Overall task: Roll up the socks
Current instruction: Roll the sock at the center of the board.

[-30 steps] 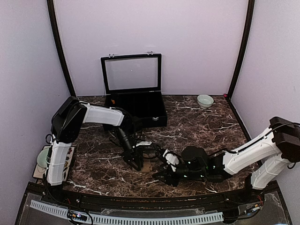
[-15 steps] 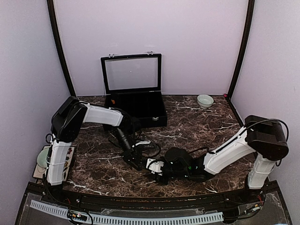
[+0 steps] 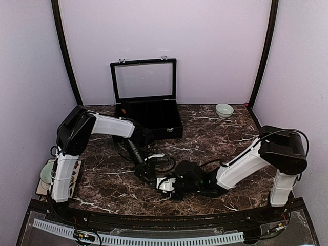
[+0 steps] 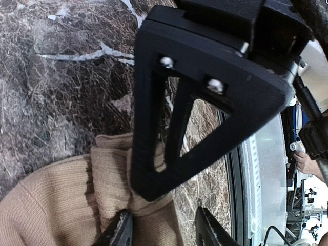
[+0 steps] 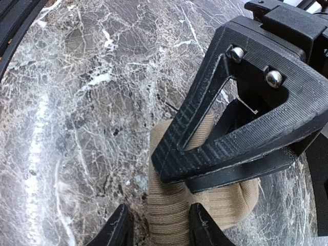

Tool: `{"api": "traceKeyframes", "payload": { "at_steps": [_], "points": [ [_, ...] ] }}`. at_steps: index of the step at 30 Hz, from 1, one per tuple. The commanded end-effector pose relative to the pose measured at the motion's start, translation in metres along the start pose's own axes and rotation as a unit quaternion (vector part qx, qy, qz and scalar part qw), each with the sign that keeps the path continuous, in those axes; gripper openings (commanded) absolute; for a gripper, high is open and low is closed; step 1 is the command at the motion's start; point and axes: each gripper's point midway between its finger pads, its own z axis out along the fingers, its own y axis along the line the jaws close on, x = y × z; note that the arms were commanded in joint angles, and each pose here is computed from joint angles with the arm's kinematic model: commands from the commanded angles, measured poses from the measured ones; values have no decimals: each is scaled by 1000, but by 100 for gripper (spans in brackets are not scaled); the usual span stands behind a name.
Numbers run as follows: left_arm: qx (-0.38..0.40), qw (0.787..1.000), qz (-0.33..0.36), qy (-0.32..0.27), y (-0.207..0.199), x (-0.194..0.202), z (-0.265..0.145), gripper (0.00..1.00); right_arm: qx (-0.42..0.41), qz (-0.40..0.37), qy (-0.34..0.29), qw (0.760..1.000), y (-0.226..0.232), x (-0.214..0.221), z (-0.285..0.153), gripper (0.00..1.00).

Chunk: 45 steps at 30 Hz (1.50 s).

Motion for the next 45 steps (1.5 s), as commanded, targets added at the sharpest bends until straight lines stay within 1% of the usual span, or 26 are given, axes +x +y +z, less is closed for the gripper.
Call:
{"api": "traceKeyframes", "payload": {
  "at_steps": [1, 4, 8, 11, 13, 14, 15, 16, 19, 22, 25, 26, 28, 30, 31, 33, 34, 35, 36, 37, 38, 39, 41, 42, 43, 45],
  "points": [
    [-39, 987, -58, 144, 37, 79, 21, 46, 3, -5, 35, 999, -3, 21, 7, 38],
    [-29, 988, -56, 139, 32, 76, 20, 46, 12, -7, 50, 999, -6, 28, 12, 35],
    [-16, 990, -46, 132, 22, 73, 18, 50, 14, -16, 70, 997, -7, 36, 21, 32],
    [-20, 991, -40, 129, 19, 71, 13, 52, -8, -10, 88, 996, -3, 43, 25, 23],
    [-34, 993, -31, 113, 15, 62, 4, 56, -26, -3, 95, 995, 3, 47, 25, 18],
    [-47, 993, -23, 102, 13, 56, -3, 60, -32, 2, 99, 995, 6, 49, 24, 15],
    [-67, 994, -14, 88, 13, 49, -10, 85, -40, 6, 102, 994, 9, 51, 23, 12],
    [-85, 993, -5, 75, 12, 43, -19, 97, -48, 11, 104, 993, 12, 52, 22, 10],
    [-153, 987, 11, 45, 12, 29, -49, 99, -68, 30, 105, 992, 21, 54, 19, 6],
    [-240, 970, 28, 13, 14, 20, -85, 99, -97, 53, 113, 987, 32, 55, 18, 0],
    [-340, 939, 54, 2, 11, 17, -117, 99, -121, 79, 115, 983, 42, 56, 19, 0],
    [-380, 923, 60, 0, 12, 16, -130, 99, -123, 92, 113, 982, 42, 53, 20, 0],
    [-462, 884, 69, -1, 12, 15, -161, 99, -128, 129, 108, 977, 43, 50, 21, 0],
    [-551, 832, 62, -7, 13, 23, -203, 99, -147, 173, 104, 968, 43, 43, 24, 0],
    [-589, 807, 52, -8, 20, 29, -217, 99, -159, 198, 101, 962, 43, 40, 25, 0],
    [-675, 737, 33, 12, 33, 48, -246, 99, -183, 246, 93, 947, 43, 31, 26, 0],
    [-670, 741, 33, 39, 34, 56, -243, 99, -193, 267, 90, 940, 43, 27, 27, 0],
    [-646, 760, 39, 60, 33, 61, -234, 99, -207, 289, 87, 931, 44, 23, 27, 0],
    [-616, 784, 42, 70, 27, 65, -223, 99, -215, 311, 89, 922, 43, 21, 27, 0],
    [-597, 798, 57, 61, 18, 59, -218, 99, -222, 337, 89, 911, 42, 18, 28, 0],
    [-587, 804, 83, 48, 7, 52, -215, 99, -226, 364, 87, 899, 40, 16, 28, 0],
    [-582, 805, 113, 26, -3, 43, -213, 99, -232, 392, 87, 886, 38, 16, 28, 0],
    [-573, 797, 189, 3, -27, 30, -204, 99, -250, 447, 88, 854, 36, 16, 28, 0],
    [-567, 796, 211, 11, -33, 32, -196, 99, -255, 475, 96, 837, 34, 22, 29, 0],
    [-552, 800, 231, 35, -35, 35, -181, 99, -260, 497, 99, 822, 34, 24, 29, 0],
    [-518, 817, 243, 67, -37, 43, -156, 99, -263, 526, 100, 802, 33, 29, 29, 0]
  ]
}}
